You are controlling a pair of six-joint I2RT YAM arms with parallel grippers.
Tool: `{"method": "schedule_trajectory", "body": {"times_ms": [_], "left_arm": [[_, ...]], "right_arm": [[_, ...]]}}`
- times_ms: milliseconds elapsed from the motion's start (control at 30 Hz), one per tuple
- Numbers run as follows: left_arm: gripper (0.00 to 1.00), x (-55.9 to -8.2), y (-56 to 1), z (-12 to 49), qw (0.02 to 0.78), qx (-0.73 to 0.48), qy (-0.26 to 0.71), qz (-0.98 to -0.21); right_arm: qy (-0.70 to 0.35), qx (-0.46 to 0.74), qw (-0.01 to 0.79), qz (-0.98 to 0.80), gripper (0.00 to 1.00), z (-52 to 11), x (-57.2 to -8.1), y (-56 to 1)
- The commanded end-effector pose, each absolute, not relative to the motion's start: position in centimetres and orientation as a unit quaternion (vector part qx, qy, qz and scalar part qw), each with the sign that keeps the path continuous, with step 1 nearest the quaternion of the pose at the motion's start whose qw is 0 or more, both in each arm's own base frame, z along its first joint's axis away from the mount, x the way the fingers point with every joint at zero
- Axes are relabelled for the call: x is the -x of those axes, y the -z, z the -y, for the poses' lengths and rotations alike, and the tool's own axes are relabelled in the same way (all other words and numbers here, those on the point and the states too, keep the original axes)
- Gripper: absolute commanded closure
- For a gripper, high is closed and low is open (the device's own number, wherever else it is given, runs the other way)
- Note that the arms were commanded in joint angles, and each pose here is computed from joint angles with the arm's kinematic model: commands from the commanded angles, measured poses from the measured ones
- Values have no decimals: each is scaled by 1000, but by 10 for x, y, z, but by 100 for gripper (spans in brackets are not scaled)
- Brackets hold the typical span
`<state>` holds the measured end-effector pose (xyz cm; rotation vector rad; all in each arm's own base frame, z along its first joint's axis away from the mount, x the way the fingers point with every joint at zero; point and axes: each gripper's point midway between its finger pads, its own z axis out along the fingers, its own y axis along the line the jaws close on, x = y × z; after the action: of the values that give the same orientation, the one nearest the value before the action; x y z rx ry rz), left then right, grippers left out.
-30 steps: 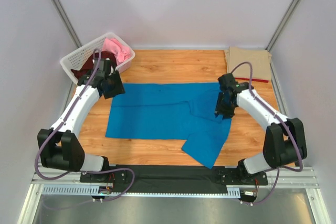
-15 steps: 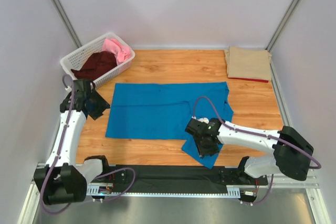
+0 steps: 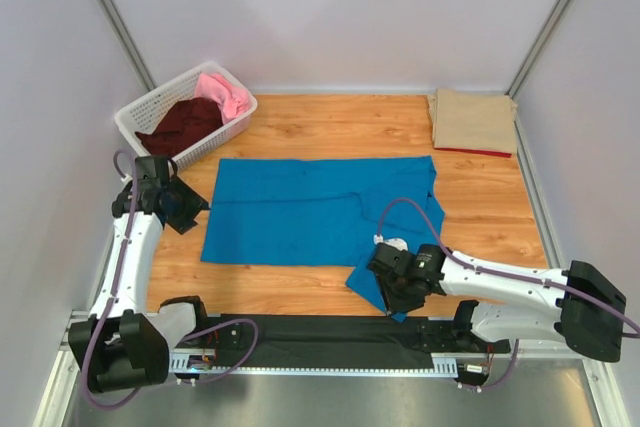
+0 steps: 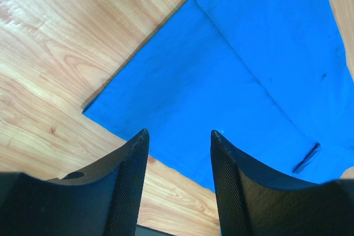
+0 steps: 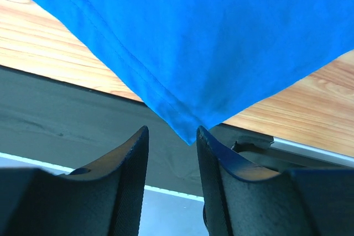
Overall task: Fold and stack the t-shirts
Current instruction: Fold the tshirt
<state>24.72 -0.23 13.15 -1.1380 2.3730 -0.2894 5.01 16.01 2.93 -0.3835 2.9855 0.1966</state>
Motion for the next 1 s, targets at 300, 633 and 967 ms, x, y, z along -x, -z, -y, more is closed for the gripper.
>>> {"method": "schedule_trajectory", "body": {"times_ms": [300,633,967], "left_arm": [[45,-217,-108,-13,193,512,47,-836],[48,-202,-91,-13,188,563,44,-804],[50,-193,-59,3,119,595,56,-793]], "right_arm": [[-70,103,31,-992,61,-152,-33,-10],[-43,98,63,-992,92,-143,-45,-10],[-67,98,104,-988,100,-152,-58,-36]]}}
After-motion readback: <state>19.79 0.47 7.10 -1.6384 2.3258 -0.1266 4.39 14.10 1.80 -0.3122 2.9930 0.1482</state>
